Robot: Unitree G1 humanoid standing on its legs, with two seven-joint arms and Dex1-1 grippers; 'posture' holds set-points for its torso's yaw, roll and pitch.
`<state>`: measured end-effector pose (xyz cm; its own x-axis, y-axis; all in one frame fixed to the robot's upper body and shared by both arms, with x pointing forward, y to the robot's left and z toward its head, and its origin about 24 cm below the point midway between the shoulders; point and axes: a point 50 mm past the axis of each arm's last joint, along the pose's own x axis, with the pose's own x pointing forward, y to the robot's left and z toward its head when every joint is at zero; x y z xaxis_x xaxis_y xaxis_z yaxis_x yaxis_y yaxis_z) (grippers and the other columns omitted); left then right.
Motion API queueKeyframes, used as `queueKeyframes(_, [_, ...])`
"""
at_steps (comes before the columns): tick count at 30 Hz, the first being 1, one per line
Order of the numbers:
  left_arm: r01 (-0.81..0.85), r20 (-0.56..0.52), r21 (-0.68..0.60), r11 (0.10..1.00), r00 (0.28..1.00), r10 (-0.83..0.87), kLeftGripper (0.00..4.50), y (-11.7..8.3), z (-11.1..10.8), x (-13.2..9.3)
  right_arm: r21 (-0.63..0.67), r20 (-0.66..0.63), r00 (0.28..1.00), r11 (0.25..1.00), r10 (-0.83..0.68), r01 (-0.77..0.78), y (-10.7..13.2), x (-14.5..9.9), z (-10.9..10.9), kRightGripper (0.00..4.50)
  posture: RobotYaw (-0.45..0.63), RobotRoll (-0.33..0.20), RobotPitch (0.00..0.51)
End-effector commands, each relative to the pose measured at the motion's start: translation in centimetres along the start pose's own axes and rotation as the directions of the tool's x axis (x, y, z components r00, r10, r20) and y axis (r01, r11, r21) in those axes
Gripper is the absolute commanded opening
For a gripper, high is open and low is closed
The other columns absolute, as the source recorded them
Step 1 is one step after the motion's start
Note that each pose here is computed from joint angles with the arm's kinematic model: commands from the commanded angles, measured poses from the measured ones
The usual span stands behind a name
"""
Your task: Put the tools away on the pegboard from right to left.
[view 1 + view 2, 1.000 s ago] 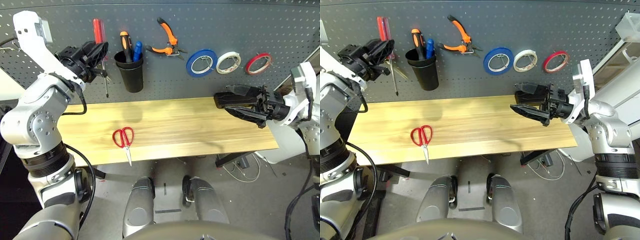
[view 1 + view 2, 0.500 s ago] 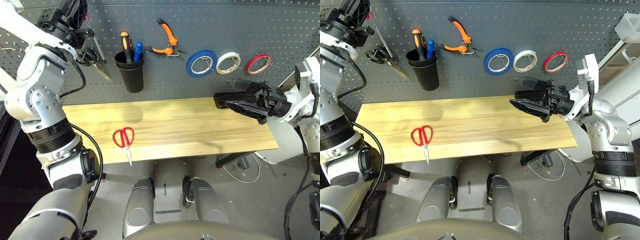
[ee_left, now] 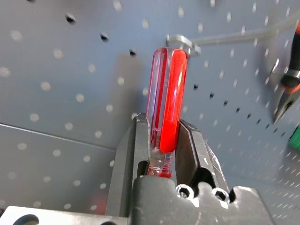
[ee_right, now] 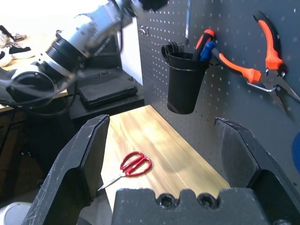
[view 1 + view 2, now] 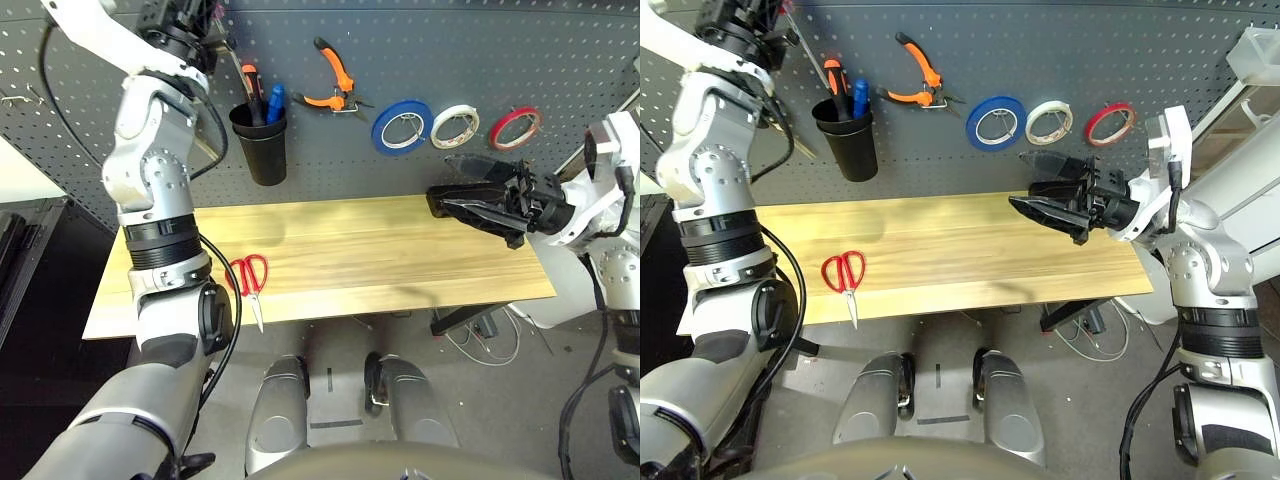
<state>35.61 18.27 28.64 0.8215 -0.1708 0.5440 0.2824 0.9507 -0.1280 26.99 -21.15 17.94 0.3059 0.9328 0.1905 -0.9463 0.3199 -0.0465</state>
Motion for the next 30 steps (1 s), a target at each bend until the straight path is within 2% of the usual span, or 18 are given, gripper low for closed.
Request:
queueKeyframes(1, [0.014, -0.016, 0.096, 0.995, 1.000, -0.012, 0.87, 0.4, -1.1, -0.3, -0.010, 0.013, 1.000, 1.000, -0.021, 0.021, 0.4, -0.5, 0.3, 4.50, -0.06, 0.000, 0.101])
queueKeyframes(6, [0.051, -0.078, 0.179, 0.982, 0.996, -0.038, 0.87, 0.6, -3.1, -1.1, -0.003, 0.016, 0.999, 0.999, -0.032, 0.032, 1.0, -0.6, 0.1, 4.50, -0.07, 0.000, 0.105])
queueKeyframes(9, [0.037, -0.114, 0.179, 0.983, 0.993, -0.017, 0.87, 0.8, -4.3, -1.7, 0.003, 0.014, 0.999, 0.999, -0.033, 0.033, 1.1, -0.7, 0.1, 4.50, -0.08, 0.000, 0.107])
queueKeyframes(13, [0.023, -0.122, 0.174, 0.985, 0.993, -0.002, 2.18, 0.9, -4.7, -2.1, 0.010, 0.008, 1.000, 1.000, -0.030, 0.030, 1.3, -0.7, -0.2, 4.50, -0.07, 0.000, 0.107])
queueKeyframes(19, [0.027, -0.085, 0.209, 0.978, 0.996, -0.009, 4.49, 1.7, -2.5, -2.0, 0.012, 0.002, 1.000, 1.000, -0.028, 0.028, 1.2, -0.6, -0.7, 4.50, -0.05, 0.000, 0.105])
queueKeyframes(24, [0.085, -0.087, 0.271, 0.959, 0.994, -0.063, 4.49, 2.6, 0.6, -2.6, 0.018, 0.002, 1.000, 1.000, -0.015, 0.014, 0.8, -0.1, -1.5, 4.50, 0.00, 0.000, 0.101])
queueKeyframes(30, [0.209, -0.186, 0.287, 0.935, 0.970, -0.159, 4.49, 2.4, 3.2, -4.9, 0.031, 0.002, 1.000, 0.999, 0.009, -0.009, 0.2, 0.6, -2.5, 4.50, 0.05, 0.000, 0.099])
